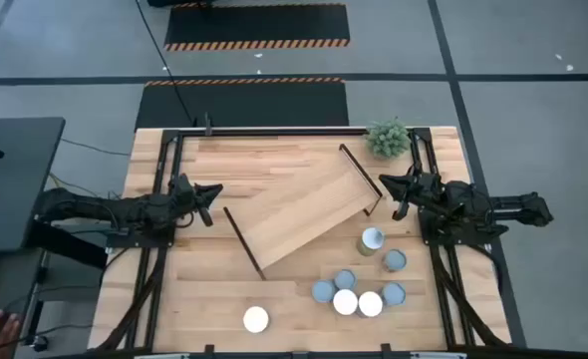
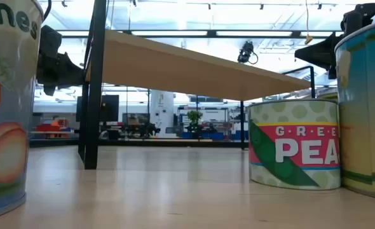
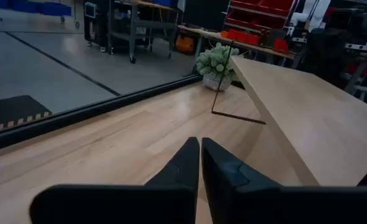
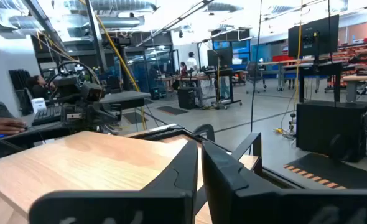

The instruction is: Pick and place cans onto a shelf

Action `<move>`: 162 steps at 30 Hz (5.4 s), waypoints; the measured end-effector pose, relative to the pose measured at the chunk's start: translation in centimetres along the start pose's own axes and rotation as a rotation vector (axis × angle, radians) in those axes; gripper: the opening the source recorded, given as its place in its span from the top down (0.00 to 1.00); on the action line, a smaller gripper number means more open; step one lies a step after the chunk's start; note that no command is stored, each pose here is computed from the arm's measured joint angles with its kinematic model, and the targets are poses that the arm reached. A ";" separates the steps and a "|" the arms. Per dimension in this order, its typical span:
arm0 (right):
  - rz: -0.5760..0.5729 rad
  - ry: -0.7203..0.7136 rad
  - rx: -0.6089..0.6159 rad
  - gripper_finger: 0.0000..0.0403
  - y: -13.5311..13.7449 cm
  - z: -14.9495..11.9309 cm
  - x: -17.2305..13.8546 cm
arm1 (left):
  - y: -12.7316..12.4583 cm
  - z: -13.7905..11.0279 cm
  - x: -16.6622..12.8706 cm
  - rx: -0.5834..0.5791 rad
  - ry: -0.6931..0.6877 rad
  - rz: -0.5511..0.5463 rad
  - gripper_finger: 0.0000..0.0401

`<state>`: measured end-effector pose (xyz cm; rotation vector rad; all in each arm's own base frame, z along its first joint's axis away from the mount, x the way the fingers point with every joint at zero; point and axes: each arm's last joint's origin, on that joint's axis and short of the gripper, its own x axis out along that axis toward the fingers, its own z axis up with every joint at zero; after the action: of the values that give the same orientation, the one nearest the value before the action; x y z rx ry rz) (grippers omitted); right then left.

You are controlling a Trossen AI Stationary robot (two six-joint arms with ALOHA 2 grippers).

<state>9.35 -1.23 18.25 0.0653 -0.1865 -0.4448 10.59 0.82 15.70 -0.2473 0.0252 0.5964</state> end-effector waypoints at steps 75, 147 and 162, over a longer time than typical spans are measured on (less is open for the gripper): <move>0.002 -0.085 0.056 0.93 0.0 0.9 0.0 | -0.6 3.3 -0.5 -0.864 -0.250 -0.173 0.94; 0.240 1.048 -0.043 0.48 7.9 13.9 8.6 | -6.4 18.2 -0.5 -0.189 0.147 -0.305 0.35; 0.246 1.330 -0.192 0.44 10.5 10.9 7.1 | -6.6 18.7 -0.5 -0.177 0.143 -0.302 0.35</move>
<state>17.95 4.87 31.19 0.1352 1.1441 -0.1033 12.94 -0.25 35.37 -0.4564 0.0724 0.2792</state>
